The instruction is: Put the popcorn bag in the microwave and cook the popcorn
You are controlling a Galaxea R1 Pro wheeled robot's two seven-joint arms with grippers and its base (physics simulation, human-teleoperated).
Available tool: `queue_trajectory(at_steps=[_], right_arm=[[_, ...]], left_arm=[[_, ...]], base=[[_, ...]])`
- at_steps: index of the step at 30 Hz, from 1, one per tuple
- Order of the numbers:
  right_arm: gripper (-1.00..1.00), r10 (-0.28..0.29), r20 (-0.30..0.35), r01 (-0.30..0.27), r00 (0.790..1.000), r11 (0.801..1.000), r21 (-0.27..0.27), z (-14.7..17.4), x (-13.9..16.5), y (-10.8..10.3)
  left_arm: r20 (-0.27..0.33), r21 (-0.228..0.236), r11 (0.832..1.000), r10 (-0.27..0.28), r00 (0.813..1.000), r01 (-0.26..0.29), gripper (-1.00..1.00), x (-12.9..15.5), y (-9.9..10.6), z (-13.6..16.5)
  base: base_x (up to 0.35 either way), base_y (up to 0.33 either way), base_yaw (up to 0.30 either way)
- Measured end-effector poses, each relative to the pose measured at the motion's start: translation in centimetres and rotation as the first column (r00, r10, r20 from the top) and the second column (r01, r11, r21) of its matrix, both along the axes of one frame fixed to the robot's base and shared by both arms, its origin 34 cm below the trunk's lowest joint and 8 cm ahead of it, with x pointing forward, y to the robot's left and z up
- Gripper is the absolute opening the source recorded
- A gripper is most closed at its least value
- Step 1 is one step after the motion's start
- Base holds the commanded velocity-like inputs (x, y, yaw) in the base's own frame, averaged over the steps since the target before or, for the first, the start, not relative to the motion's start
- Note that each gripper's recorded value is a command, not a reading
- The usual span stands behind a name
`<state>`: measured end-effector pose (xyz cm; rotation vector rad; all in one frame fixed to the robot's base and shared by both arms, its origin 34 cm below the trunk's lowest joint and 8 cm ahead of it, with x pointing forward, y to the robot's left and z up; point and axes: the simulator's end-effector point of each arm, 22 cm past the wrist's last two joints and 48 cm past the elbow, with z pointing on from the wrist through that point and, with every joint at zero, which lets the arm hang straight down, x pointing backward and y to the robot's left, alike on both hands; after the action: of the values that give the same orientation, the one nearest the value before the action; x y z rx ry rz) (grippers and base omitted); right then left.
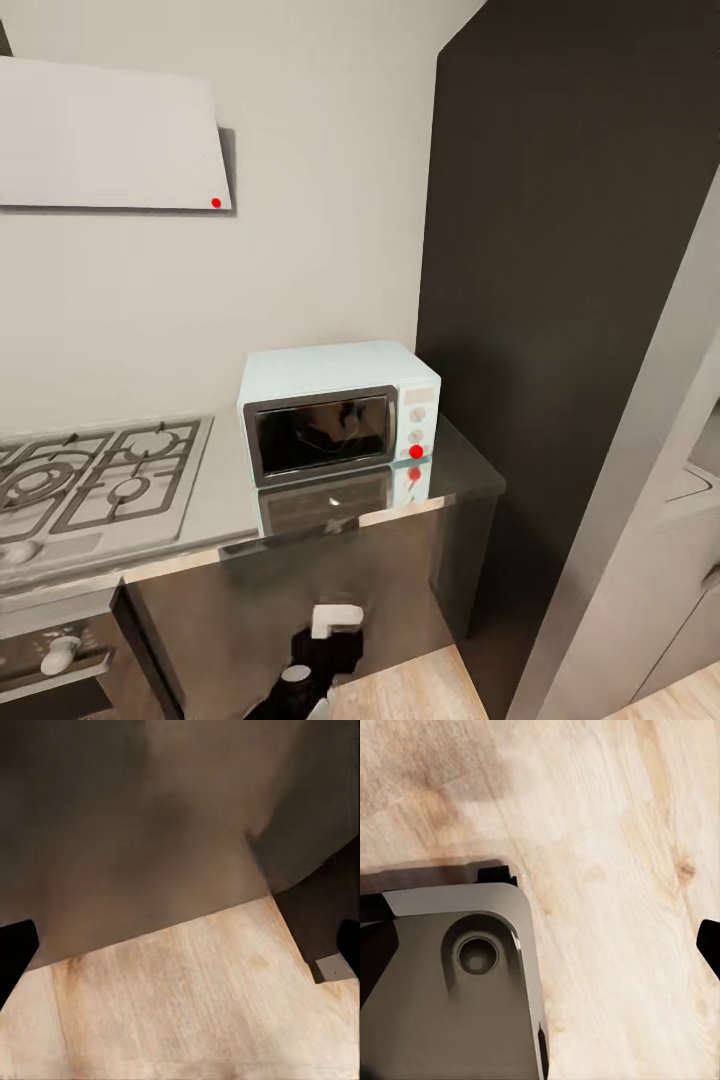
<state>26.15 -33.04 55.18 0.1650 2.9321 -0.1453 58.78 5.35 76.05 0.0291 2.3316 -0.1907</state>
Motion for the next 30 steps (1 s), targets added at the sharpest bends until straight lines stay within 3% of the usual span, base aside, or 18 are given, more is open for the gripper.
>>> queue_trajectory(at_steps=[3, 4, 5, 7, 8, 9, 13, 16, 20, 26, 30], right_arm=[[1.00, 0.001, 0.000, -0.001, 1.000, 1.000, -0.003, 0.0, 0.0, -0.2], [1.00, 0.004, 0.000, -0.004, 1.000, 1.000, -0.003, 0.0, 0.0, -0.2], [1.00, 0.005, -0.001, -0.005, 1.000, 1.000, -0.003, 0.0, 0.0, -0.2], [1.00, 0.006, -0.001, -0.006, 1.000, 1.000, -0.003, 0.0, 0.0, -0.2], [1.00, 0.007, -0.002, -0.007, 1.000, 1.000, -0.003, 0.0, 0.0, -0.2], [1.00, 0.008, -0.002, -0.008, 1.000, 1.000, -0.003, 0.0, 0.0, -0.2], [1.00, 0.008, -0.001, -0.008, 1.000, 1.000, -0.003, 0.0, 0.0, -0.2], [1.00, 0.007, 0.002, -0.007, 1.000, 1.000, -0.001, 0.0, 0.2, 0.0], [1.00, 0.010, 0.006, -0.010, 1.000, 1.000, 0.005, 0.0, 0.3, 0.2], [1.00, 0.014, 0.005, -0.014, 1.000, 1.000, 0.012, 0.0, 0.3, 0.5], [1.00, 0.014, 0.006, -0.015, 1.000, 1.000, 0.012, 0.0, 0.3, 0.5]], left_arm=[[-0.156, 0.079, 0.994, 0.085, 0.984, -0.073, 1.00, -5.3, 4.9, -7.7], [-0.204, 0.078, 0.984, 0.174, 0.963, -0.161, 1.00, -7.4, 7.3, -10.0], [-0.307, 0.171, 0.969, 0.226, 0.924, -0.180, 1.00, -12.2, 11.1, -13.7], [-0.356, 0.187, 0.962, 0.256, 0.899, -0.200, 1.00, -14.5, 12.9, -15.2], [-0.401, 0.188, 0.960, 0.266, 0.877, -0.206, 1.00, -16.6, 14.1, -16.4], [-0.455, 0.160, 0.965, 0.258, 0.852, -0.207, 1.00, -19.1, 15.6, -17.8], [-0.494, 0.078, 0.973, 0.228, 0.839, -0.219, 1.00, -21.1, 18.7, -18.8], [-0.493, 0.056, 0.973, 0.223, 0.841, -0.225, 1.00, -21.1, 20.1, -18.8], [-0.502, 0.053, 0.973, 0.222, 0.836, -0.226, 1.00, -21.7, 20.4, -19.0], [-0.569, 0.071, 0.973, 0.222, 0.792, -0.221, 1.00, -27.7, 20.6, -20.4], [-0.590, 0.082, 0.972, 0.226, 0.775, -0.221, 1.00, -29.9, 20.6, -20.9]], base=[[0.000, 0.000, 0.000], [0.000, 0.000, 0.000], [0.000, 0.000, 0.000], [0.000, 0.000, 0.000], [0.000, 0.000, 0.000], [0.000, 0.000, 0.000], [0.000, 0.000, 0.000], [0.000, 0.000, 0.000], [0.000, 0.000, 0.000], [0.000, 0.000, 0.000], [0.000, 0.000, 0.000]])
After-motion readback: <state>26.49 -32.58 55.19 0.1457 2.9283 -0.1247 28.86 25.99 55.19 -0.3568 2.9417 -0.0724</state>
